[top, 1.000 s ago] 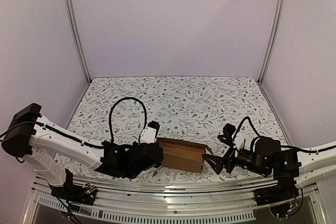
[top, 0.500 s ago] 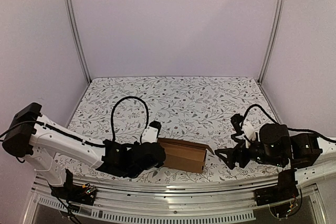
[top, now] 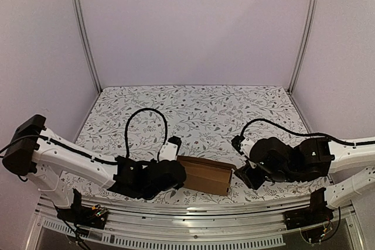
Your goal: Fold the paper box
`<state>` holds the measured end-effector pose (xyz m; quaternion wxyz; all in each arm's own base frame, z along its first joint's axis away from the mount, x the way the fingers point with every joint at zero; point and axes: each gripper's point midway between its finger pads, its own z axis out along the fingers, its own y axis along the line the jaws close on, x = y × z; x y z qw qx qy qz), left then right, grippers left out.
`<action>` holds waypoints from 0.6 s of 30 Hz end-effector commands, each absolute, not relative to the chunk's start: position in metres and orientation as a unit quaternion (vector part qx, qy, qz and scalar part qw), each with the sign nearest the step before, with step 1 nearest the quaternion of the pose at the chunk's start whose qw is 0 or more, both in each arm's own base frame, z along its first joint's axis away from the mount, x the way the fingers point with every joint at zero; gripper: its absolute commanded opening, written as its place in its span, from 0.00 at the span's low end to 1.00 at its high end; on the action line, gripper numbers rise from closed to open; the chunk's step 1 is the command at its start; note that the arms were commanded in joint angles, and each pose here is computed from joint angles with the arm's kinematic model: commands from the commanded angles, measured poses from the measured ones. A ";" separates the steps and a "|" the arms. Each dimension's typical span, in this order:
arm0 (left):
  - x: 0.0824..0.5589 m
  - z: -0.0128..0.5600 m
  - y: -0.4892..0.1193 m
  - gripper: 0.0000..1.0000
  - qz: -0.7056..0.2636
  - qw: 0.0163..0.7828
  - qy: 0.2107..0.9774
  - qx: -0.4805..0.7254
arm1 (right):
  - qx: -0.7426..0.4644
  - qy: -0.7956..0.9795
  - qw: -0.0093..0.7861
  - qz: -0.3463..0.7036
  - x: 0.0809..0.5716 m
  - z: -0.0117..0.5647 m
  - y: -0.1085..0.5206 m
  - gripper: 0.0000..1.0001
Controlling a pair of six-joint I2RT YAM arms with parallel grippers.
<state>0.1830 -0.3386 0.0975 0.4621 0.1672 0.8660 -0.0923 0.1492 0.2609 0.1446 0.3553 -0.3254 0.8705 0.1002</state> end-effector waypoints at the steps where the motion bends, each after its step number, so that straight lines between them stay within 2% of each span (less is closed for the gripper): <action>1: 0.149 0.042 -0.315 0.00 -0.035 0.368 0.895 0.252 | -0.339 0.869 0.348 0.091 0.150 0.148 0.265 0.50; 7: 0.150 0.045 -0.316 0.00 -0.030 0.372 0.893 0.252 | -0.344 0.872 0.337 0.085 0.148 0.141 0.266 0.33; 18: 0.151 0.046 -0.316 0.00 -0.028 0.374 0.892 0.252 | -0.336 0.879 0.329 0.084 0.149 0.131 0.270 0.21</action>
